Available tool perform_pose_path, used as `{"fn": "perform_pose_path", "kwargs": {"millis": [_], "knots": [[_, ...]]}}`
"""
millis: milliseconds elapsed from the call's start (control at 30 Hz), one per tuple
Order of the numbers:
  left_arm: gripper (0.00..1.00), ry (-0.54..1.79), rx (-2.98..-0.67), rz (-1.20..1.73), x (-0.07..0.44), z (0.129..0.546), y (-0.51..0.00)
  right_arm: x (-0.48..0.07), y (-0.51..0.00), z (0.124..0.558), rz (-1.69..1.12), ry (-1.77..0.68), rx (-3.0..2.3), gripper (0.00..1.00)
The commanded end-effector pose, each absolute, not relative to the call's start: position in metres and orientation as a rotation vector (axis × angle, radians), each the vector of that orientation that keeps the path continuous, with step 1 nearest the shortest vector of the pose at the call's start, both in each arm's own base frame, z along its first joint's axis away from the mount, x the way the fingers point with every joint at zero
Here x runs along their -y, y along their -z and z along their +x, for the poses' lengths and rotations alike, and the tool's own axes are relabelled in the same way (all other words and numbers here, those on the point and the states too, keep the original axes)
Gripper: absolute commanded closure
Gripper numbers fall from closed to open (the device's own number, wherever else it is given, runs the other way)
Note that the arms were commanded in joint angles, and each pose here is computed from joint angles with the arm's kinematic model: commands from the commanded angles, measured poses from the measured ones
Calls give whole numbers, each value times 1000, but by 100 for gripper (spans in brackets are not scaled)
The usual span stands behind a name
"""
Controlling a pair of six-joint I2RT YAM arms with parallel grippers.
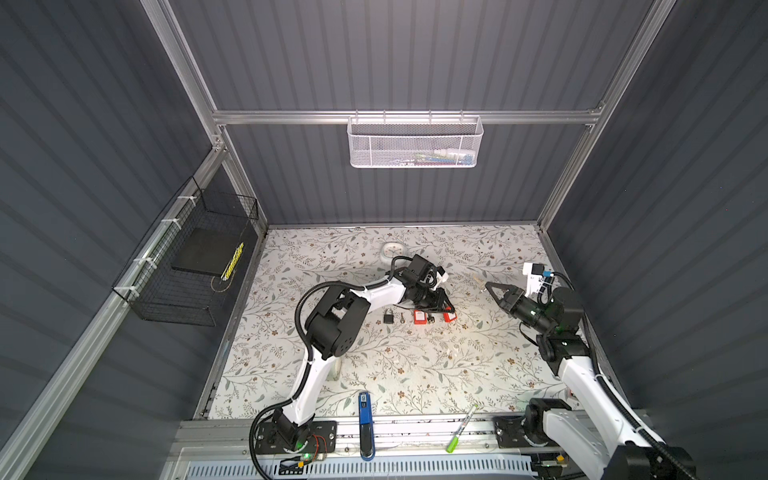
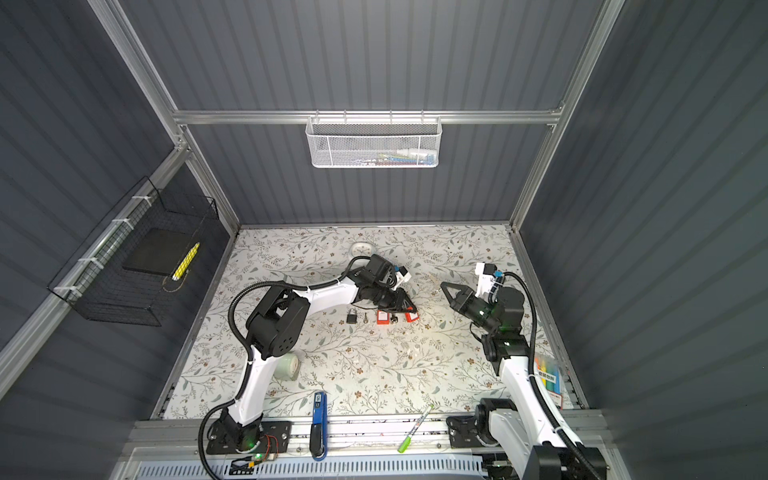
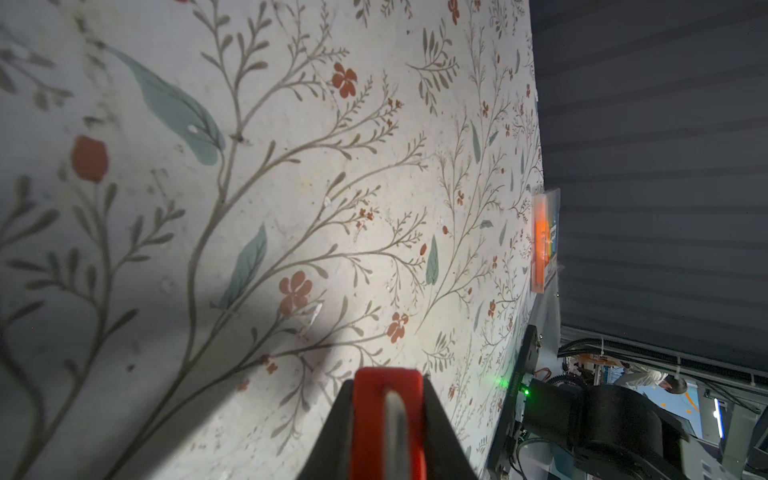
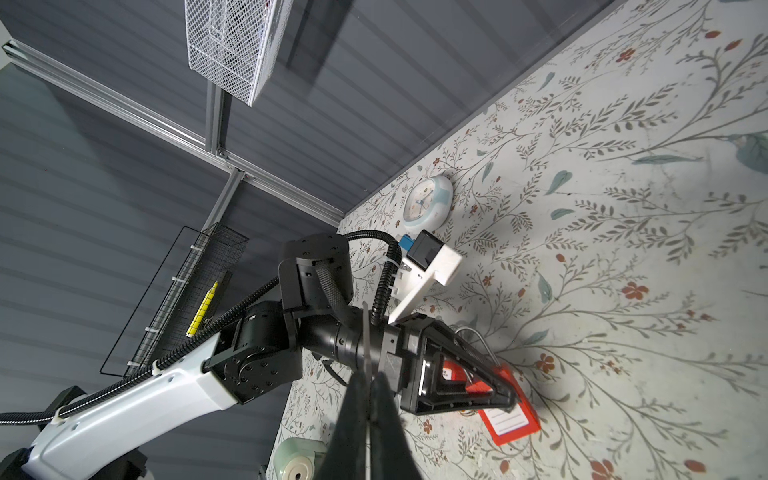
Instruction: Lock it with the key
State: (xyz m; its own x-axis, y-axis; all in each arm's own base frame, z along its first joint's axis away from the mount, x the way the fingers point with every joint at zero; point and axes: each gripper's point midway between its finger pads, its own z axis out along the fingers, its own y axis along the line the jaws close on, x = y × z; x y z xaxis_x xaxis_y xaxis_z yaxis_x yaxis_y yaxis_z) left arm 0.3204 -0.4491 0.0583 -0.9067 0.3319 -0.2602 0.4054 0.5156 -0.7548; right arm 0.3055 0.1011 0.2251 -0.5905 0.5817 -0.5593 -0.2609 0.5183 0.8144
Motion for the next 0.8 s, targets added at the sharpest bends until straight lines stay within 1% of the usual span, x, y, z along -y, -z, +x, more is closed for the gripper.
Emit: {"fn": "perform_pose_path", "kwargs": {"millis": [0, 133, 567, 700, 767], "knots": [[100, 1325, -2657, 696, 452, 323, -59, -103, -228, 302, 232, -1196, -1868, 100], [100, 1277, -2682, 720, 451, 325, -53, -103, -227, 301, 239, -1198, -1869, 100], [100, 1286, -2716, 740, 454, 321, -41, -103, -226, 300, 232, -1187, -1883, 100], [96, 1286, -2724, 747, 454, 320, -38, -103, -226, 299, 229, -1183, -1888, 100], [92, 1274, -2729, 750, 453, 320, -37, -102, -226, 298, 229, -1178, -1890, 100]]}}
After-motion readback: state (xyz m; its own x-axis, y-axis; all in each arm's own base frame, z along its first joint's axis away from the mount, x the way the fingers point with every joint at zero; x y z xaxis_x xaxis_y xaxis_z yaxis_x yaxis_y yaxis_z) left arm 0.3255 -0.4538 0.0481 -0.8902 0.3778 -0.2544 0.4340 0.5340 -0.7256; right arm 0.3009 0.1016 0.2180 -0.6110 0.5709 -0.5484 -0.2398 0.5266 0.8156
